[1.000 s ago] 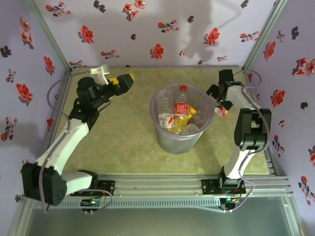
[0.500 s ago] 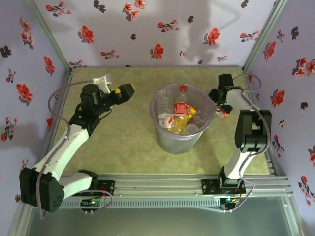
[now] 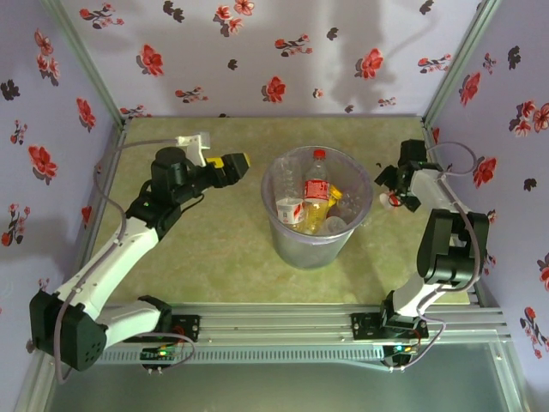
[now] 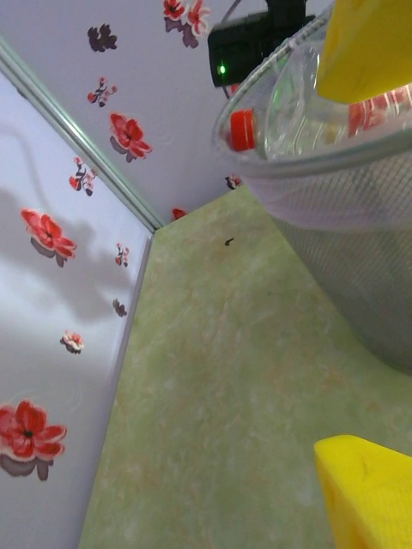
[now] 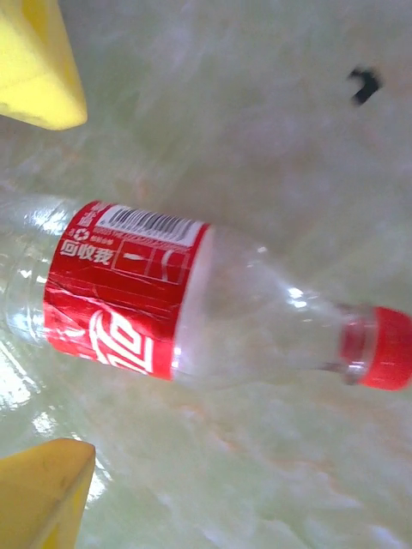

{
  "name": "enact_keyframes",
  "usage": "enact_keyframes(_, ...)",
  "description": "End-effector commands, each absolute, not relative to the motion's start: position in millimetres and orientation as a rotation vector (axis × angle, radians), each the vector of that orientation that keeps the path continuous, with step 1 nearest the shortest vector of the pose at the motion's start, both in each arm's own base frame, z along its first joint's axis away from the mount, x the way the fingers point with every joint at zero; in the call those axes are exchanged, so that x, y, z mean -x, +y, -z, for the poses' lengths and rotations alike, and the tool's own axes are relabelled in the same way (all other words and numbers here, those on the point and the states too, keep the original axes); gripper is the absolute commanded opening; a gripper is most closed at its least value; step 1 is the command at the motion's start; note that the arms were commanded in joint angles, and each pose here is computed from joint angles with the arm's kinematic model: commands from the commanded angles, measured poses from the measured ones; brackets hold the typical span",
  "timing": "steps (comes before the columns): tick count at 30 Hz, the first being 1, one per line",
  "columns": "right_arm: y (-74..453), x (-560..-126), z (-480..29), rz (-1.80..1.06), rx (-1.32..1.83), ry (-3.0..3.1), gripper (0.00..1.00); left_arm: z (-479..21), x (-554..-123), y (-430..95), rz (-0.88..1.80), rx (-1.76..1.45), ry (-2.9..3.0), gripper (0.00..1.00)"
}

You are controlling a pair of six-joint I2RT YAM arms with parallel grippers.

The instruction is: Put the plastic bottles in the bin

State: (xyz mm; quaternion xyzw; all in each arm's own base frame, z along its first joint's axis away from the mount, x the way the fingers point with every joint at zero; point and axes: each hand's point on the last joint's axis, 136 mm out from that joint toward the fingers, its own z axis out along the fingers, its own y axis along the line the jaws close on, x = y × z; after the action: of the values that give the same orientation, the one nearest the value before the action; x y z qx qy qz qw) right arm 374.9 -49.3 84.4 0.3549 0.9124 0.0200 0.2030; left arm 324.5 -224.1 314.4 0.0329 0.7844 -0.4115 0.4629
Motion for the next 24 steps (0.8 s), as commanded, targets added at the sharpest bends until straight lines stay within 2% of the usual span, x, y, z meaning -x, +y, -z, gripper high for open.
enact_keyframes(1, -42.1, -376.2, -63.0, -0.103, -0.984, 2.584, 0.92, -325.4, -321.1, -231.4, 0.969, -0.13, 1.916, 1.0)
enact_keyframes(9, -37.1, -377.2, -34.5, -0.149, -1.02, 2.616, 0.85, -311.7, -312.2, -242.3, 0.957, -0.148, 1.955, 1.0)
enact_keyframes(16, -34.3, -372.5, -18.1, -0.16, -1.024, 2.639, 0.72, -306.4, -303.8, -255.2, 0.974, -0.183, 1.975, 1.0)
enact_keyframes(20, -36.2, -375.0, -28.0, -0.156, -1.005, 2.609, 0.65, -302.6, -299.5, -260.1, 0.997, -0.199, 1.992, 0.99)
enact_keyframes(24, -35.6, -381.3, -42.5, -0.165, -0.956, 2.605, 0.64, -300.4, -297.2, -263.3, 0.997, -0.21, 2.003, 0.97)
